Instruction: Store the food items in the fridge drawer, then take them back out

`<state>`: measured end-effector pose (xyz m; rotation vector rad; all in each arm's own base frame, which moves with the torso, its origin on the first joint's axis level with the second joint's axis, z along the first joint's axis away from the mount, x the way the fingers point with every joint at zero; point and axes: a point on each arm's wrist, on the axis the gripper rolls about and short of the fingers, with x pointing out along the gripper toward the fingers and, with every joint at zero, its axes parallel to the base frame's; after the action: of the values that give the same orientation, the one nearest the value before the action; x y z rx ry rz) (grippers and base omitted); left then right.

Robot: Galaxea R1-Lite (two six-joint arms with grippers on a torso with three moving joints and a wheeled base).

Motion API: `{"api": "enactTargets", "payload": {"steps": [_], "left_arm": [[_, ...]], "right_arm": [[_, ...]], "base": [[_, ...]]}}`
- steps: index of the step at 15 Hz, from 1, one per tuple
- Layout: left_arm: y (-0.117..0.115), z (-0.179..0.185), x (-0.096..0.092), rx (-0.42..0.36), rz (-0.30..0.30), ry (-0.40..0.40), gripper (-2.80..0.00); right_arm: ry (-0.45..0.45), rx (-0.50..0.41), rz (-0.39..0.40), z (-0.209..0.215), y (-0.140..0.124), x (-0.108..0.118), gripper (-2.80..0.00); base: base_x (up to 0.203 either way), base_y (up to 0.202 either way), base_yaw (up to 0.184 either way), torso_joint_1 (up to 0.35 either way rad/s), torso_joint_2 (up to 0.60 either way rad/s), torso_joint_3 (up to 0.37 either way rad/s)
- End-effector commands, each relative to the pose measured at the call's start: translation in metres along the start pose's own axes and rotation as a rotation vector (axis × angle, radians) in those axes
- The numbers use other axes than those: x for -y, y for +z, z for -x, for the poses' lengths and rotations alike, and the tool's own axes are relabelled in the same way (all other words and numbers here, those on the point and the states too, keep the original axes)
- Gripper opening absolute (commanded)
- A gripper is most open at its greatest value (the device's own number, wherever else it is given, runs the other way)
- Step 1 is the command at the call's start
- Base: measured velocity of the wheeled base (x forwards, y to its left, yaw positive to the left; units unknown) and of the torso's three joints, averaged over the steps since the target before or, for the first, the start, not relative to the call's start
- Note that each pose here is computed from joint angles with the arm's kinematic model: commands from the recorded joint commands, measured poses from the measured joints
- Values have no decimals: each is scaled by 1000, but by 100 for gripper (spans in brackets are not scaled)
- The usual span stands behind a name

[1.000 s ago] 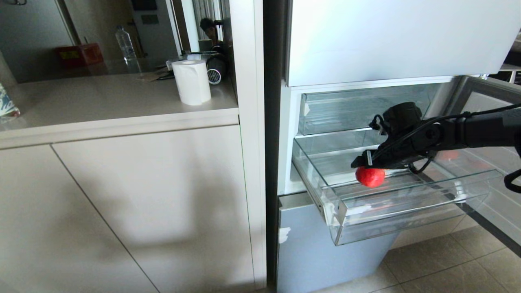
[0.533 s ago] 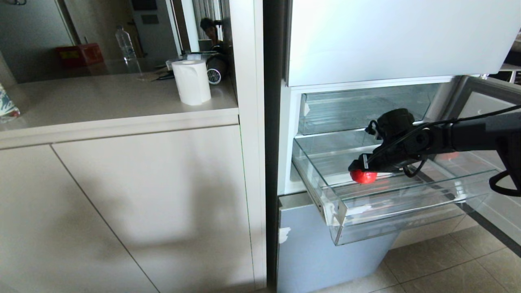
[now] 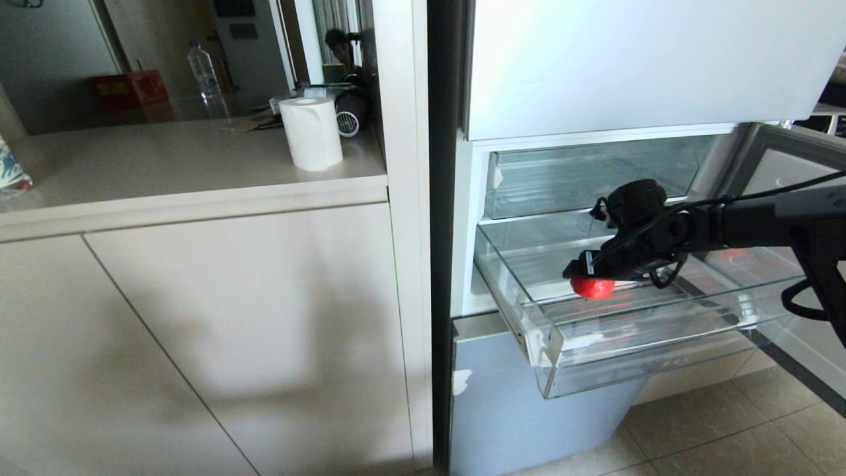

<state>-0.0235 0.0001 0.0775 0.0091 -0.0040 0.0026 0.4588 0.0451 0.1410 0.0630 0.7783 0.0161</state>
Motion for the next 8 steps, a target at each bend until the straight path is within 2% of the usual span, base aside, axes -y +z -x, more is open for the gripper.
{"api": "enactTargets", "payload": {"steps": [1, 2, 8], "left_arm": [[0, 0, 0, 1, 0, 1, -280], [0, 0, 0, 1, 0, 1, -280], [0, 0, 0, 1, 0, 1, -280]], "right_arm": [[0, -8, 1, -6, -1, -1, 0], [-2, -9, 1, -8, -2, -1, -280], [-4, -8, -13, -9, -2, -1, -280]], "base": [[0, 0, 0, 0, 0, 0], [0, 0, 0, 0, 0, 0], [0, 0, 0, 0, 0, 0]]}}
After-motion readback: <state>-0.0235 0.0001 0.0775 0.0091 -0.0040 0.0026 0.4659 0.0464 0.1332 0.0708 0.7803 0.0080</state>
